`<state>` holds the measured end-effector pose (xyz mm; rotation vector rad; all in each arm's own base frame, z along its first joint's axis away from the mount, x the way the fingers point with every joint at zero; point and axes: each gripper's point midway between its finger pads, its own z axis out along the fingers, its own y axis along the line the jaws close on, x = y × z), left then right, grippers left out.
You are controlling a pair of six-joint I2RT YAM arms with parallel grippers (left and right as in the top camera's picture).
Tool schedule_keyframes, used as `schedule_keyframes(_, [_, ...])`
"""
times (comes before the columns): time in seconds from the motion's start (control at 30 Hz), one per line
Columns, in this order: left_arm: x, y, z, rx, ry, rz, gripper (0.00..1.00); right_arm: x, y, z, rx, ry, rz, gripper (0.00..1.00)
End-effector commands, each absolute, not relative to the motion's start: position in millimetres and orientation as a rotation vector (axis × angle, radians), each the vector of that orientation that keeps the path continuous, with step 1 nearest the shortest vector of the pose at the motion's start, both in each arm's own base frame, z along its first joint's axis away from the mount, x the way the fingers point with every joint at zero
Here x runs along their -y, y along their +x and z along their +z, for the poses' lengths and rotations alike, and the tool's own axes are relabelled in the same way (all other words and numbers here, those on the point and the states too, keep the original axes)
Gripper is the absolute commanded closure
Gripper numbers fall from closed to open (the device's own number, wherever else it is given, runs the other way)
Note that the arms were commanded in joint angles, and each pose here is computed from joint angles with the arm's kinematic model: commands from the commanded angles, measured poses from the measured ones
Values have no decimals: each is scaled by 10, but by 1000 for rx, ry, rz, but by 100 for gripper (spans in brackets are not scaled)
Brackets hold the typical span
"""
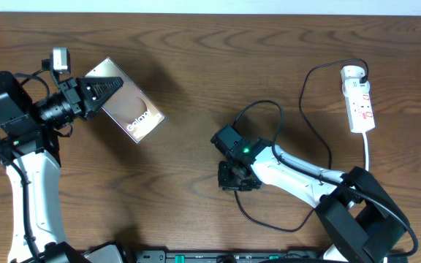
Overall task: Plug charger to phone and switch on socket
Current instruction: 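Close the right gripper on the black cable's USB plug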
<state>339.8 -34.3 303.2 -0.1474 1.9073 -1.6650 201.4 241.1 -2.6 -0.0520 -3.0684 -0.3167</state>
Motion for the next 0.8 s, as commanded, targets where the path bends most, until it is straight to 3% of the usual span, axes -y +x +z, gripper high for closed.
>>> schedule_keyframes(0.0, [367, 3341, 3078, -1897, -87, -1681, 93, -2237, 1850, -296, 3008, -49, -190, 75])
schedule_keyframes(0.77, [367, 3341, 3078, -1897, -87, -1681, 92, -2234, 1847, -296, 3007, -50, -188, 90])
